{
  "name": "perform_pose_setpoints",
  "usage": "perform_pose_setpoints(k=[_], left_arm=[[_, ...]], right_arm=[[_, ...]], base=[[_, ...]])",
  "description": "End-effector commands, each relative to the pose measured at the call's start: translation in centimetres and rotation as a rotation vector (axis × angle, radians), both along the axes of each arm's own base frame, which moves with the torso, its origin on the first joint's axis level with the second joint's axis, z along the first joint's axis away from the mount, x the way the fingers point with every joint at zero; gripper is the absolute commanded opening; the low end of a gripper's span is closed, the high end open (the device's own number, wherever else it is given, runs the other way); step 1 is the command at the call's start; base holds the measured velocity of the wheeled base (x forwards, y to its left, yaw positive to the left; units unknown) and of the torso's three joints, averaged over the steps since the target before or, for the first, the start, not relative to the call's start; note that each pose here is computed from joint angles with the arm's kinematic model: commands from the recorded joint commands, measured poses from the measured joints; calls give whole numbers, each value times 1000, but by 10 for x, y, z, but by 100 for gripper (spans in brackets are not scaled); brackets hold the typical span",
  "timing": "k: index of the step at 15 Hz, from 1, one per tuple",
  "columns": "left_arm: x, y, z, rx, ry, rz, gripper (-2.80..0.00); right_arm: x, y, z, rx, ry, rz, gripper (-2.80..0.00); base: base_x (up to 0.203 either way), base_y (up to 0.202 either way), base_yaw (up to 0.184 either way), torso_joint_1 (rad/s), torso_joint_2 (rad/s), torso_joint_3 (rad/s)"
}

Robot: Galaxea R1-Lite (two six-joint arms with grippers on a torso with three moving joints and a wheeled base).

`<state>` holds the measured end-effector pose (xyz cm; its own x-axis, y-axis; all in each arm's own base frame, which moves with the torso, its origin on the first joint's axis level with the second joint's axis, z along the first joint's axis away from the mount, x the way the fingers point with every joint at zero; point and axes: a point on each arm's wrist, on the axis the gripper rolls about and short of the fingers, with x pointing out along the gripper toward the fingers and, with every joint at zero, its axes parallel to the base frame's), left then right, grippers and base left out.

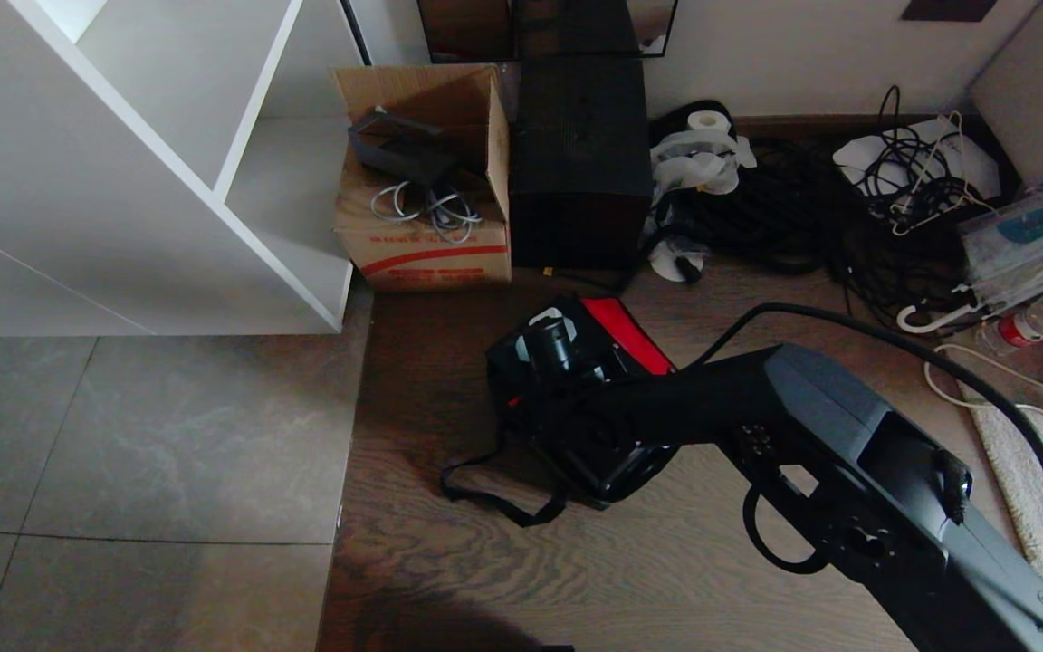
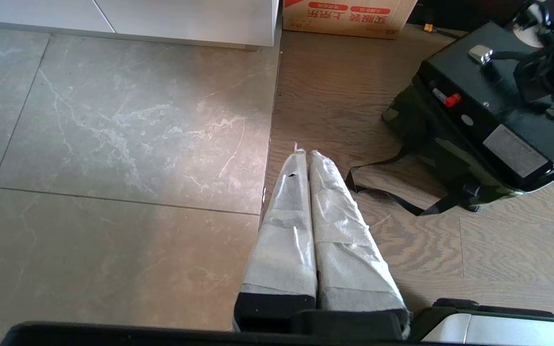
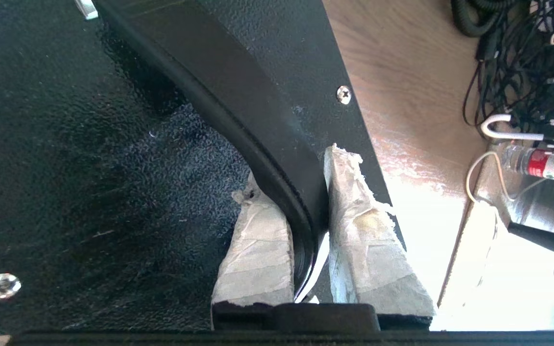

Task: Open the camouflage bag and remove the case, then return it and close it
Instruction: Place the black box back

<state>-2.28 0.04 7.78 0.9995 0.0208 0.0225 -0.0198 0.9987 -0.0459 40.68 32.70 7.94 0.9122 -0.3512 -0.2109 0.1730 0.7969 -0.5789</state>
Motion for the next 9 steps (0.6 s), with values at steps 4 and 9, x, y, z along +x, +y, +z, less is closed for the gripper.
perform_pose_setpoints(k=[4,9], left_arm=[[1,0,-3,-1,10,1,-280],[1,0,-3,-1,10,1,-280]], right_arm=[[2,1,-21,-13,28,0,0],[-1,0,-28,-53,76,0,0]], base=[[0,0,0,0,0,0],[0,0,0,0,0,0]])
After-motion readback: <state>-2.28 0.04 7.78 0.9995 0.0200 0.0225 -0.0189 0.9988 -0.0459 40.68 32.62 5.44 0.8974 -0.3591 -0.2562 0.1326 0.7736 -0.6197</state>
